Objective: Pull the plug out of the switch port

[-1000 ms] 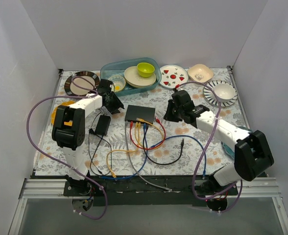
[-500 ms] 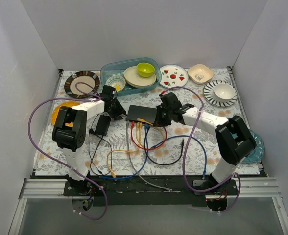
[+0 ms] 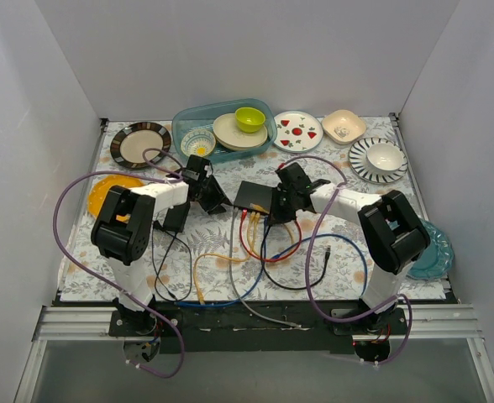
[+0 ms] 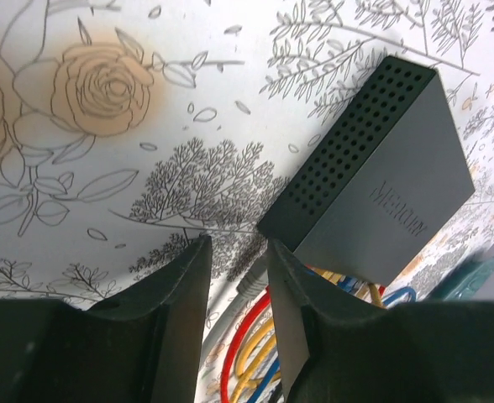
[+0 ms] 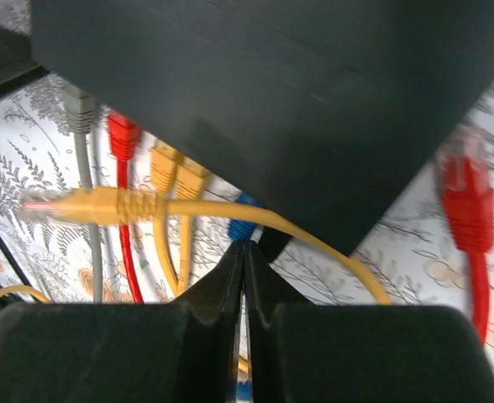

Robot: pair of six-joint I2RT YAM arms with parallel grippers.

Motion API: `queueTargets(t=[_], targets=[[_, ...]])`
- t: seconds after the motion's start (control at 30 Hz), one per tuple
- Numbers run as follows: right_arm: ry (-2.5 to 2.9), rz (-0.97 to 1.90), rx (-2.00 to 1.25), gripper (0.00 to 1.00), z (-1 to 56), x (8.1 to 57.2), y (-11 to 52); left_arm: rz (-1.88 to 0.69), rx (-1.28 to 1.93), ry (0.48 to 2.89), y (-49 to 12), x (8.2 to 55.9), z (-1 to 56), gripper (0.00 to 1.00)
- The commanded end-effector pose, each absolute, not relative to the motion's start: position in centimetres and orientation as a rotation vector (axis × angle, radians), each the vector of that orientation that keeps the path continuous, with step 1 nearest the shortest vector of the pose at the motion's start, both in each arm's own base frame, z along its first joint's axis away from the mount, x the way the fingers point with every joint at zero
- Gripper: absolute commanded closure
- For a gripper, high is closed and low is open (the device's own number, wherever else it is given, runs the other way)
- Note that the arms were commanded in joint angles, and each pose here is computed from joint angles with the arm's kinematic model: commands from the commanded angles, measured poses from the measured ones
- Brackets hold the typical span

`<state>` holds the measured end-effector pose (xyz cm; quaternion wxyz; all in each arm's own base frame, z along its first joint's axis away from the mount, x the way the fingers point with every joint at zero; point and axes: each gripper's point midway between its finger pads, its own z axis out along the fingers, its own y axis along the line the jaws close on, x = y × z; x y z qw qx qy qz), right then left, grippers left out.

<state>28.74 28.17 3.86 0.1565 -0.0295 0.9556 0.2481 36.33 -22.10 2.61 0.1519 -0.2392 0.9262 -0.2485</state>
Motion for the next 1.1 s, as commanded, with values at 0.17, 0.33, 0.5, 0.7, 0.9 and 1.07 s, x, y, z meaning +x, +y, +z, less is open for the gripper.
queueTargets(t=[0.17,0.33,0.5,0.7,0.9,1.07], targets=[[2.698,0.528,0.106,0.91,4.8,30.2,21.5,-0.56,-0.755,2.807,-20.2,31.3,-0.8,0.67],[2.712,0.45,0.138,0.9,4.2,29.2,19.2,-0.559,-0.765,2.799,-20.1,31.3,-0.7,0.67],[2.612,0.429,0.116,0.72,6.6,29.2,18.0,-0.55,-0.79,2.699,-19.0,32.6,1.6,0.66],[2.497,0.435,0.084,0.47,10.0,28.7,17.0,-0.514,-0.762,2.411,-16.5,36.0,8.9,0.52],[2.55,0.44,0.072,0.47,10.6,26.5,16.4,-0.716,-0.49,2.348,-21.5,35.3,14.3,0.49],[2.617,0.44,0.183,0.47,8.3,23.8,15.4,-0.758,-0.384,2.414,-24.3,32.4,13.3,0.5]])
